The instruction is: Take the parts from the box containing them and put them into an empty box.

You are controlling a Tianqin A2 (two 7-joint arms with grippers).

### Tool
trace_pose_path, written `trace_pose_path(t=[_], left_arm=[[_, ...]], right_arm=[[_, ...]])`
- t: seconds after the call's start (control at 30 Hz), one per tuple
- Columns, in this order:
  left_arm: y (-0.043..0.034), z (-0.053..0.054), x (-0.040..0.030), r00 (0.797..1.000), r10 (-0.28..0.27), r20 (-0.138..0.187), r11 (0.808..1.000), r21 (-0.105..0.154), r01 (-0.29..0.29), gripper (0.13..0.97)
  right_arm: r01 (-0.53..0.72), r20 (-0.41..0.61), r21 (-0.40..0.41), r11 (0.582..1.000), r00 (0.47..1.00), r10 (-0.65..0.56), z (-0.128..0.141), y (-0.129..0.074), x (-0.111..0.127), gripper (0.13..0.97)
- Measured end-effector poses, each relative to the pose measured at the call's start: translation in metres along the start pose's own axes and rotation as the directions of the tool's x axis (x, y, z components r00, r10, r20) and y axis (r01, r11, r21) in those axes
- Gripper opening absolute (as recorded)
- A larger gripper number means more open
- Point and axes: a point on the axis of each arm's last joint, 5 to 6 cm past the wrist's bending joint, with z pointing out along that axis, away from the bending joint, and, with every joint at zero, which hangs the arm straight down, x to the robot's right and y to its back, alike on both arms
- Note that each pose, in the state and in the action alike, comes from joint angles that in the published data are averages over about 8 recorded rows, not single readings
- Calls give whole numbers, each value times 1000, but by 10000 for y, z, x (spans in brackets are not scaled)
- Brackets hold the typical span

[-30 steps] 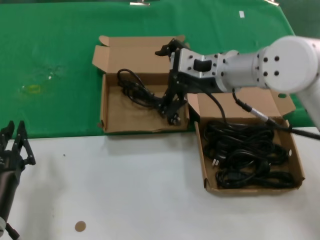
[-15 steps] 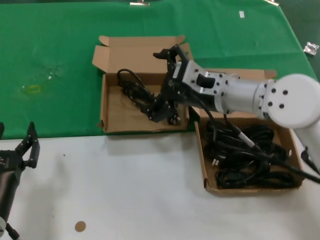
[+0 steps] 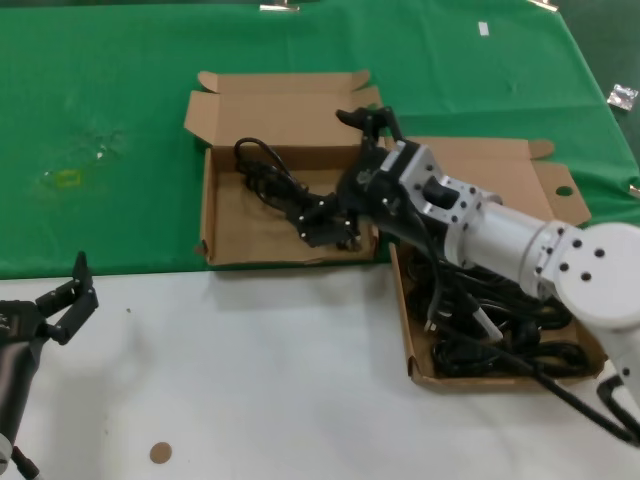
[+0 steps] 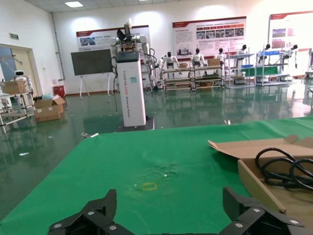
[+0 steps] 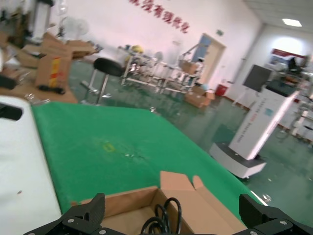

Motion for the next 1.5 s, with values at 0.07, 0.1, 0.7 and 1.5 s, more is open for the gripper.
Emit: trace_pose_path(t=[0.07,0.1,0.7,1.5], left_arm=[[0,0,0,1000,0,0,1000,0,0,647],[0,0,0,1000,0,0,1000,0,0,673],[0,0,0,1000,0,0,1000,0,0,934],[0,0,0,1000,0,0,1000,0,0,966]], right_arm=[[-27,-25,7,1000,999,27,-44,45,-39,966],[-40,-38,11,999,998,40,-67,68,-59,966],[-262,-282,48,964,922,265,-557,464,-391,966],[-453,-546,50,890,734,404,-1208,823,-710,966]])
